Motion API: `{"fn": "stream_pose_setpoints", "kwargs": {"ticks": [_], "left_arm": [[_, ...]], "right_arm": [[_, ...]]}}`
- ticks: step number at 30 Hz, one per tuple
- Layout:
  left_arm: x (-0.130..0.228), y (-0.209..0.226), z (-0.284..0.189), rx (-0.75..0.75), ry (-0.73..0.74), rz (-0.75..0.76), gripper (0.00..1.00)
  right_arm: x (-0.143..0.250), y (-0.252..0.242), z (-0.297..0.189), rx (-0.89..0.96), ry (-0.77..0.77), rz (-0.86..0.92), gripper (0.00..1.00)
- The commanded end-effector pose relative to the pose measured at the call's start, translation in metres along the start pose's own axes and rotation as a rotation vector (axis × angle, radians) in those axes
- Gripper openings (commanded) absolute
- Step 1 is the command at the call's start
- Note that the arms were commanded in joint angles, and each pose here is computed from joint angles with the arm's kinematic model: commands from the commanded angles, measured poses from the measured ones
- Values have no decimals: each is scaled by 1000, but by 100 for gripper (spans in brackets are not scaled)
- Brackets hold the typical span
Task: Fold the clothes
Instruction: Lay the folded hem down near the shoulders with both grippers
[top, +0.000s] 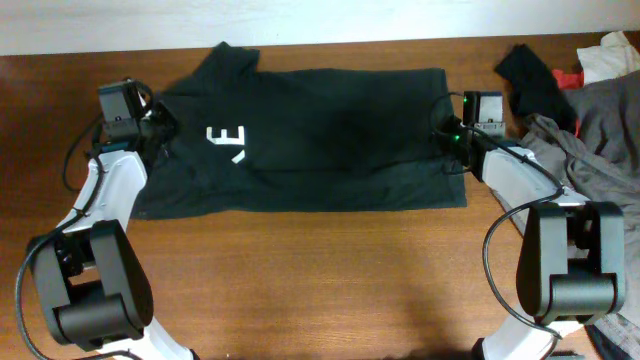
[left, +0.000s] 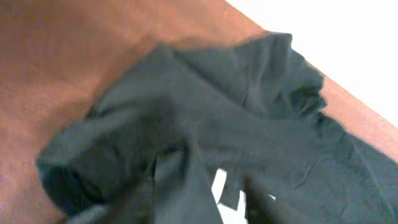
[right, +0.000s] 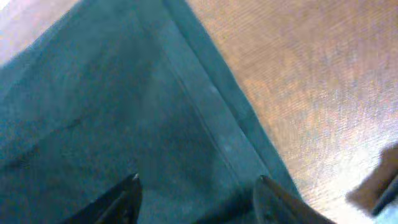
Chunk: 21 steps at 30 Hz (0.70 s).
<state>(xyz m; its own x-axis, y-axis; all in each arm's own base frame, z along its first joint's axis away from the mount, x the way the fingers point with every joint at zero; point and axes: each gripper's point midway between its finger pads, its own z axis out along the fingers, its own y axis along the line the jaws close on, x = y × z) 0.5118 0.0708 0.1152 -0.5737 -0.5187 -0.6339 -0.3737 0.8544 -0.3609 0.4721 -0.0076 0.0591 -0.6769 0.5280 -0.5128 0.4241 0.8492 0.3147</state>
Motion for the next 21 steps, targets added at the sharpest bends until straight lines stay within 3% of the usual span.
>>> {"fn": "stream_pose_setpoints", "kwargs": {"ticks": [1, 4, 6, 7, 8, 10, 11, 12, 13, 16, 21], "left_arm": [[-37, -20, -14, 31, -75, 101, 74], [-58, -30, -33, 37, -104, 130, 96], [-62, -33, -45, 32, -90, 128, 98], [-58, -32, -50, 23, -66, 125, 94], [-52, -30, -54, 10, -34, 122, 79], [-32, -21, -57, -23, 53, 112, 22], [-18, -15, -58, -47, 109, 92, 3], [-1, -6, -59, -79, 177, 61, 1], [9, -1, -59, -103, 218, 39, 1], [42, 14, -61, -166, 351, -2, 1], [84, 33, -54, -232, 506, -19, 1]], "right_arm": [[-37, 23, -30, -27, -70, -138, 69], [-46, 29, -55, -9, -37, -189, 72], [-42, 27, -71, 19, 23, -194, 72], [-35, 22, -80, 44, 75, -194, 71], [-27, 18, -87, 68, 122, -194, 62], [-9, 7, -96, 112, 216, -193, 23], [3, 0, -100, 137, 268, -192, 13], [15, -8, -104, 163, 323, -192, 6], [25, -13, -106, 182, 363, -191, 4], [53, -30, -107, 227, 464, -189, 4], [77, -42, -85, 221, 486, -185, 4]]}}
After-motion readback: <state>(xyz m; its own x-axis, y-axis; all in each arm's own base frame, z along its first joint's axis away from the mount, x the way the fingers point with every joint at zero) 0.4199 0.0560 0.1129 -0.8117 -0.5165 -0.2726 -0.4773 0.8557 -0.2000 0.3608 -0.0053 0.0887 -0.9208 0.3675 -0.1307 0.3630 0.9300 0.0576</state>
